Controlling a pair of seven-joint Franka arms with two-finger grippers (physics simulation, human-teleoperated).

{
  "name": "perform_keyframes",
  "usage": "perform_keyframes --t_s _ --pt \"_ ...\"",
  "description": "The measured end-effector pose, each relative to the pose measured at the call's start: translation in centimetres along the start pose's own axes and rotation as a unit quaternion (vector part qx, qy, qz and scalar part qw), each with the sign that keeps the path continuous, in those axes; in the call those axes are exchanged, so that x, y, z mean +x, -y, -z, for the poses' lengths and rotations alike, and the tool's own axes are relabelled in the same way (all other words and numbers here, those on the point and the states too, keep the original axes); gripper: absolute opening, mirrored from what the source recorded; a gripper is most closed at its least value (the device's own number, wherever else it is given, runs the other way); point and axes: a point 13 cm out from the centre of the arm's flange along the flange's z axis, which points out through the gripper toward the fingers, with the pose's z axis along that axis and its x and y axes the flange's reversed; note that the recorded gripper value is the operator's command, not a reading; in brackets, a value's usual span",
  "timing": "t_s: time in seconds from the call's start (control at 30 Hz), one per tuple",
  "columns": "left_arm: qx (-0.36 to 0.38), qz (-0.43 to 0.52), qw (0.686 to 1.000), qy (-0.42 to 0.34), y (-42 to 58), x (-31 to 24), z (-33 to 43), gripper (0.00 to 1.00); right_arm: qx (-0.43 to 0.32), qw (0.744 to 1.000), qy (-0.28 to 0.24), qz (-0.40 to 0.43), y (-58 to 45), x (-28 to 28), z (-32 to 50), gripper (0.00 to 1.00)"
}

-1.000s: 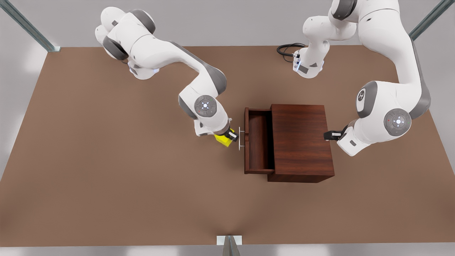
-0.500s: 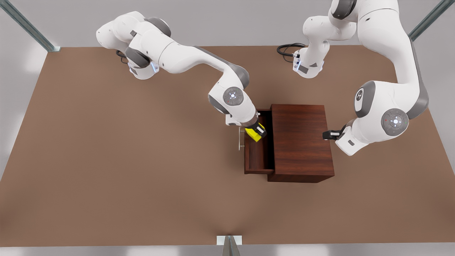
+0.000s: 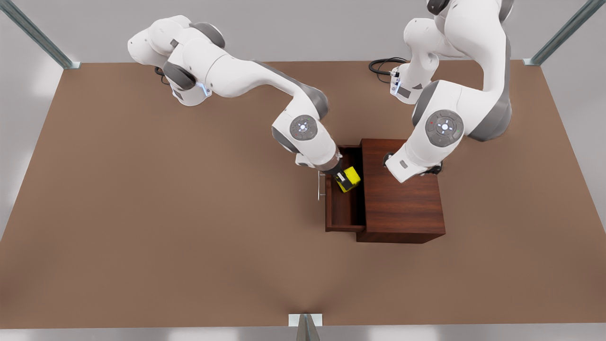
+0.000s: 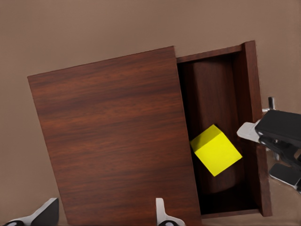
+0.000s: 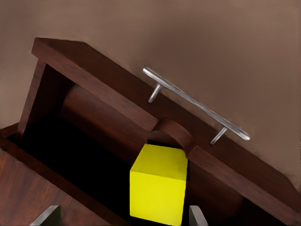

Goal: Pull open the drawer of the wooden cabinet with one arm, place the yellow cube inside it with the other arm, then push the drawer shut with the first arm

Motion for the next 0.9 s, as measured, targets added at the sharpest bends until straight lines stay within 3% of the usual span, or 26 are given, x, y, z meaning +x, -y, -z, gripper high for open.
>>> perform_keyframes --t_s 0.1,0.2,0.33,0.57,0.9 --pt "0.005 -0.022 1.0 0.003 7.2 0.9 -0.4 1.0 -0.018 0.997 0.044 -0.068 -3.2 -15.7 13.8 1.0" --pt "0.008 -0.032 0.999 0.007 14.1 2.0 -1.5 1.0 0.023 0.987 0.091 -0.129 1.3 -33.0 24.4 1.0" --pt "0.0 -0.02 1.0 0.023 20.4 1.5 -3.7 1.0 0.166 0.964 0.123 -0.166 18.5 -49.4 25.2 1.0" --pt "-0.024 0.022 0.994 0.108 28.1 -5.1 -7.5 1.0 0.231 0.969 0.083 -0.037 24.5 -53.4 22.8 1.0" --pt "-0.045 0.052 0.986 0.15 33.6 -6.0 -13.5 1.0 0.223 0.963 0.056 0.14 29.1 -54.8 24.4 1.0"
